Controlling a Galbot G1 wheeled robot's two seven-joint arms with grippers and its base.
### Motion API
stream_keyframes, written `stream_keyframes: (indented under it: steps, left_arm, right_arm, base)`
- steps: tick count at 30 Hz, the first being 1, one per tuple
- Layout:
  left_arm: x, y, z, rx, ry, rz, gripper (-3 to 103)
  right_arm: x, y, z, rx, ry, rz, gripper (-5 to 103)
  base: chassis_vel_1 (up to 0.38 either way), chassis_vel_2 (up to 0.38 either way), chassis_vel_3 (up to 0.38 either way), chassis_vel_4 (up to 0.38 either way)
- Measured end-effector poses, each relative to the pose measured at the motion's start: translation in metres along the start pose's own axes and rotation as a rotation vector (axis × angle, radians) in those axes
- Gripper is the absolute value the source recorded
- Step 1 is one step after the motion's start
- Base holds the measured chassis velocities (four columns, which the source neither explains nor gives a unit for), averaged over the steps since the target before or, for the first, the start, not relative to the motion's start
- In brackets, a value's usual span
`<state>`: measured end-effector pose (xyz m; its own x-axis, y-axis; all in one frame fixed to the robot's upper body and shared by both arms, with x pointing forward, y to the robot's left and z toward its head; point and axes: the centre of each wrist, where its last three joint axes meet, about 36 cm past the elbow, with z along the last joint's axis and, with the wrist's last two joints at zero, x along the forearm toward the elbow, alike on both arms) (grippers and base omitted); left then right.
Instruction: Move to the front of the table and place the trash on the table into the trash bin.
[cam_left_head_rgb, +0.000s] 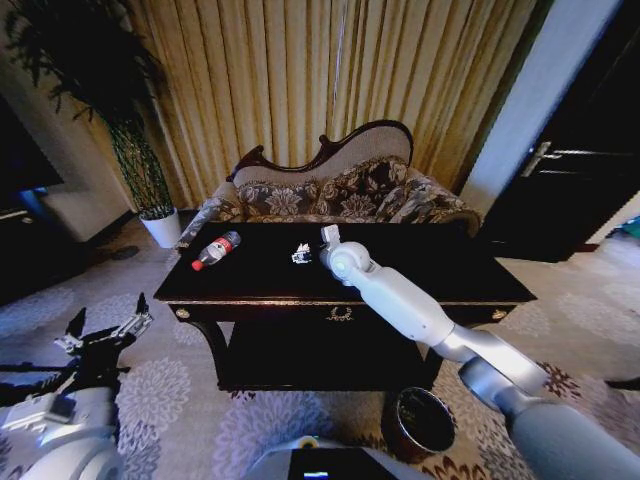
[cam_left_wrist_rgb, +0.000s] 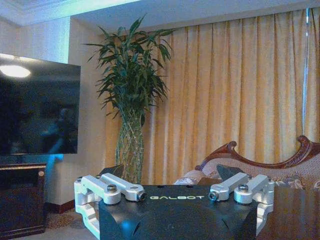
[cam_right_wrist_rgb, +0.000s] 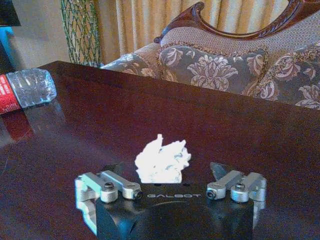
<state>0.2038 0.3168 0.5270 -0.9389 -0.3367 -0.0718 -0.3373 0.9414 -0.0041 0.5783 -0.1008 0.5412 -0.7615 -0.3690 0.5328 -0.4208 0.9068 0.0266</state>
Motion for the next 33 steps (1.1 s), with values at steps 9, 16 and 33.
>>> stream_keyframes:
  steps: [9,16,33]
  left_arm:
    - [0.000,-0.001,0.000,0.003,0.001,0.000,100]
    - [0.000,-0.001,0.000,0.006,0.001,-0.002,100]
    - [0.000,-0.001,0.001,0.005,0.002,0.001,100]
  right_arm:
    - [0.002,-0.003,0.001,0.007,-0.004,0.011,71]
    - [0.002,-0.007,0.004,0.022,-0.006,0.028,44]
    - [0.020,-0.025,0.000,-0.002,-0.055,0.028,0]
  base:
    - [0.000,0.000,0.000,0.000]
    - [0.000,0.000,0.000,0.000]
    - [0.000,0.000,0.000,0.000]
